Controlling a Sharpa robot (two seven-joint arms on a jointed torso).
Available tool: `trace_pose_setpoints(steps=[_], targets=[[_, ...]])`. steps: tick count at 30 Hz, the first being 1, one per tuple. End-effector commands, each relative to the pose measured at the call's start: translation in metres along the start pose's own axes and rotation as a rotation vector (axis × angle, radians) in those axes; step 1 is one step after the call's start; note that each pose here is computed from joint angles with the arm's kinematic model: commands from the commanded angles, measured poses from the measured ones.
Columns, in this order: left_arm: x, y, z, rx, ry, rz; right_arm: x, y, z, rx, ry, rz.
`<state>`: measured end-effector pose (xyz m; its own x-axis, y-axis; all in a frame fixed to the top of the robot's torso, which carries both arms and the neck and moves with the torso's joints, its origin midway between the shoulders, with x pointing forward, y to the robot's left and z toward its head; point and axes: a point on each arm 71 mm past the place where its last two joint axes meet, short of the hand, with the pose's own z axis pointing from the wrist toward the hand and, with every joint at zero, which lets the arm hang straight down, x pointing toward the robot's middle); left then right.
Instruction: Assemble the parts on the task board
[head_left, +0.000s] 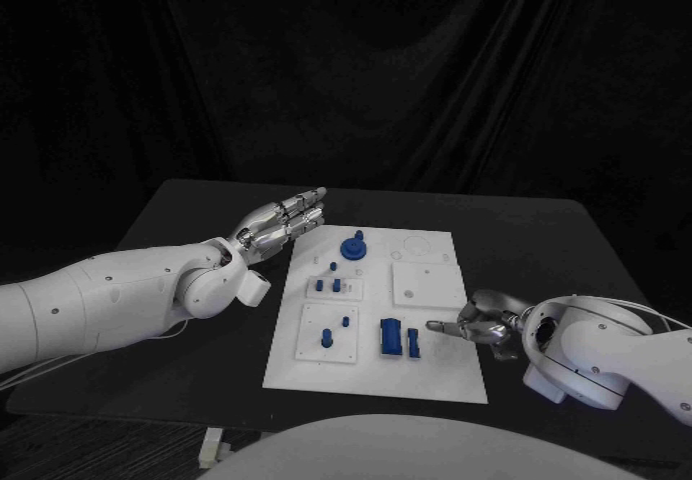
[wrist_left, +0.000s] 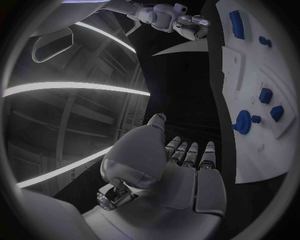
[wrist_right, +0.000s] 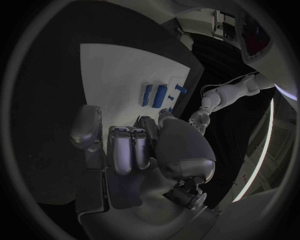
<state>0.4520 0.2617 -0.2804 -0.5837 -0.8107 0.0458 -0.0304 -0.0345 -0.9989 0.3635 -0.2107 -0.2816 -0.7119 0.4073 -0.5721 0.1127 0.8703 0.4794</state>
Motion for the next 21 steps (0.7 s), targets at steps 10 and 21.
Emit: trace_pose_setpoints(steps=[10, 21], targets=[[0.0040, -0.0075, 0.0012, 0.096, -0.034, 0.026, -0.053, -0.020, -0.023, -0.305, -0.274, 0.405], [0.0079, -0.0094, 0.0040, 0.129, -0.035, 0.030, -0.062, -0.043, -0.026, -0.450, -0.299, 0.638]])
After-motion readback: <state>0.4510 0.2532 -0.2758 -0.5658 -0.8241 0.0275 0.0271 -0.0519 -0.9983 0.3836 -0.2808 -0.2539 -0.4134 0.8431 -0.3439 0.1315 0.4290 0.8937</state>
